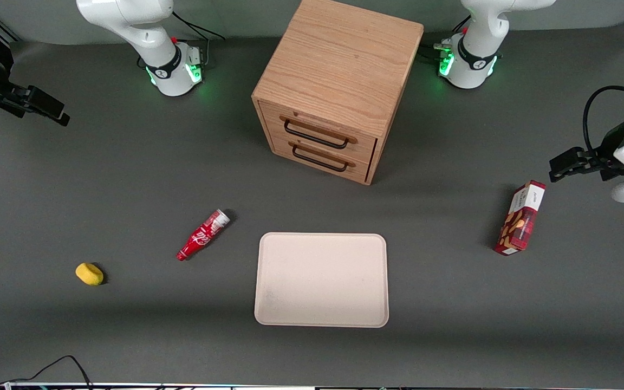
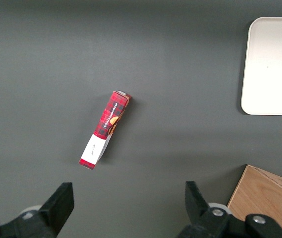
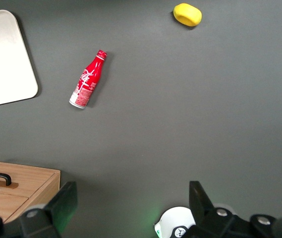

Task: Place coke bottle on tray
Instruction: 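Move the right gripper down toward the red Coca-Cola bottle lying on the table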

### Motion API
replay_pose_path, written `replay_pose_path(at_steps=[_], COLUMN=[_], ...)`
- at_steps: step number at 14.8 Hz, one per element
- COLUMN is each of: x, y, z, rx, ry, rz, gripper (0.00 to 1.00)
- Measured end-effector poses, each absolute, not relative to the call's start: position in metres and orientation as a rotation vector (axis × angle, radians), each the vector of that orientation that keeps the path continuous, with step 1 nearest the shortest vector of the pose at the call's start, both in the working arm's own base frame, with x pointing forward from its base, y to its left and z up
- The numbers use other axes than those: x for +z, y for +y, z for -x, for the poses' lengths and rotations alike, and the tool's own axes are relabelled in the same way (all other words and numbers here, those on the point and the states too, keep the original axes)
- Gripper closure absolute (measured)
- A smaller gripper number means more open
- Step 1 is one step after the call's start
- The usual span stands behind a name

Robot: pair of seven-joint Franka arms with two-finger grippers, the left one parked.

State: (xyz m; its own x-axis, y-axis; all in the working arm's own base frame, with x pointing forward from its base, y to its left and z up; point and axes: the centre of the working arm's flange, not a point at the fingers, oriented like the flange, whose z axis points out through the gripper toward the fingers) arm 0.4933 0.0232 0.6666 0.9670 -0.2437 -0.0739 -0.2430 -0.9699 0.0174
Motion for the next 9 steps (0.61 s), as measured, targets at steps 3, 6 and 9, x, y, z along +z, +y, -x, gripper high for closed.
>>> replay_pose_path(at_steps=[3,6,9], x=[0.6669,0.6666,0.6613], y=[0.0231,0.0231,0.0235], z=[-0.4904,-0.4899,-0.4912], rx=[-0.15,-0.163,-0.195], ry=[-0.378,-0.375,-0.355], rz=[-3.104,-3.102,-3.1], gripper=[0.0,0.0,0.0])
